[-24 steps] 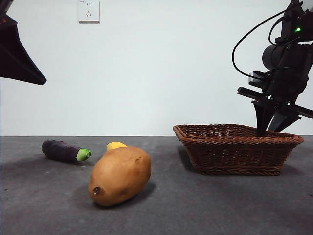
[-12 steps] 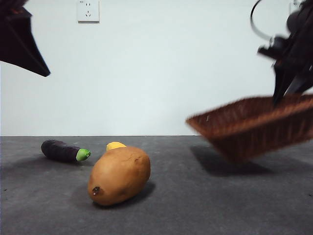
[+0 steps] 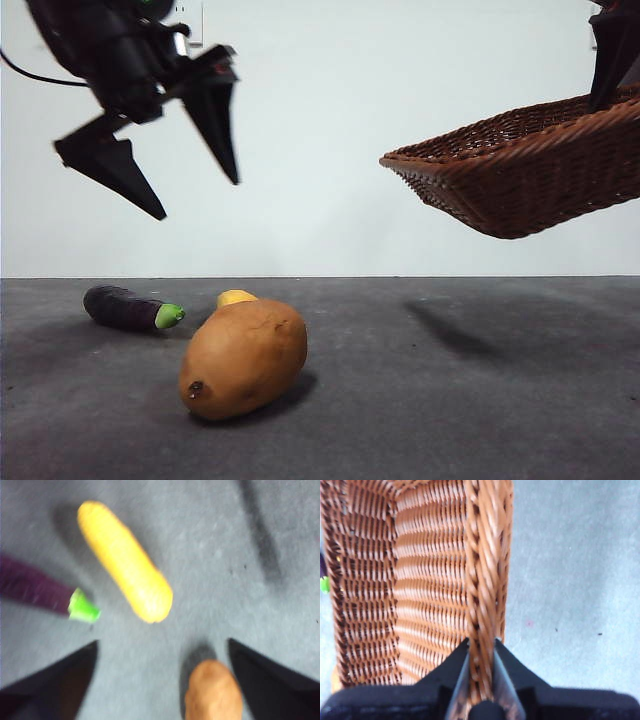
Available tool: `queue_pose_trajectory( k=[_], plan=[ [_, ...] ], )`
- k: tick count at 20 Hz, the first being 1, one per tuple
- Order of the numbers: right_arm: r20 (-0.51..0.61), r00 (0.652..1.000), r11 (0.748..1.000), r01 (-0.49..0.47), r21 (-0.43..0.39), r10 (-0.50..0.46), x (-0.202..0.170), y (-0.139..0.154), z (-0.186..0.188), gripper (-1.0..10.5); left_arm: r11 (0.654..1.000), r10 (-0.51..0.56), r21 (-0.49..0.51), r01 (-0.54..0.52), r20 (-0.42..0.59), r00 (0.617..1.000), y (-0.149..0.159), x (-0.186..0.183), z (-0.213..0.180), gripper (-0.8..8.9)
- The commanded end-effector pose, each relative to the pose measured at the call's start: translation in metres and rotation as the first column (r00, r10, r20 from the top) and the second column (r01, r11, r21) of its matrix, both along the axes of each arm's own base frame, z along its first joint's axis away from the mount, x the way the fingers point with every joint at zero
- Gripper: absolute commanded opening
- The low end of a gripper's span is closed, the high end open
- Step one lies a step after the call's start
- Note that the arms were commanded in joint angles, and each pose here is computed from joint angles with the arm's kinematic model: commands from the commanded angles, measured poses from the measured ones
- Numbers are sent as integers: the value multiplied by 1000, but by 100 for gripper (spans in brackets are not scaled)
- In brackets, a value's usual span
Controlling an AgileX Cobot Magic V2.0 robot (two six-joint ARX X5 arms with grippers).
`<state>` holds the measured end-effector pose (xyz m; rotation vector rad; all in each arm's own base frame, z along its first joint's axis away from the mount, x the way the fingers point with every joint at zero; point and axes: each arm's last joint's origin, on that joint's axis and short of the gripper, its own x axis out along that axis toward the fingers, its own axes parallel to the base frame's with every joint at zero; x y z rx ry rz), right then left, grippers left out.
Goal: Help me put the vegetables on the table into the basket
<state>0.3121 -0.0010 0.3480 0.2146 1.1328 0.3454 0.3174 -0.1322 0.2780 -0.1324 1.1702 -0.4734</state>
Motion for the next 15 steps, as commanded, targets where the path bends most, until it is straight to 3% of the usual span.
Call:
queue_pose_trajectory(
  k=[1,7,13,14,15],
  plan=[
    [11,1000,1000,-13,12,13,-2,1,2,-12,999,31,20,-31,-16,999,-12,17,-6,790],
    [-1,1000,1000,-17,14,17,-3,1,1,-12,998,48,52,-44,-77,996,-36,63,-27,783],
    [-2,1000,1000,-16,14,16,-3,1,1,-12,992,74,108,-60,-130,989,-42,78,-65,780],
    [-1,1000,1000,-16,14,16,-3,1,1,-12,992,72,109,-58,-131,989,-44,79,-69,768],
    [-2,1000,1000,-16,14,16,-3,1,1,-12,993,70,108,-56,-130,989,-45,80,-71,665]
  ],
)
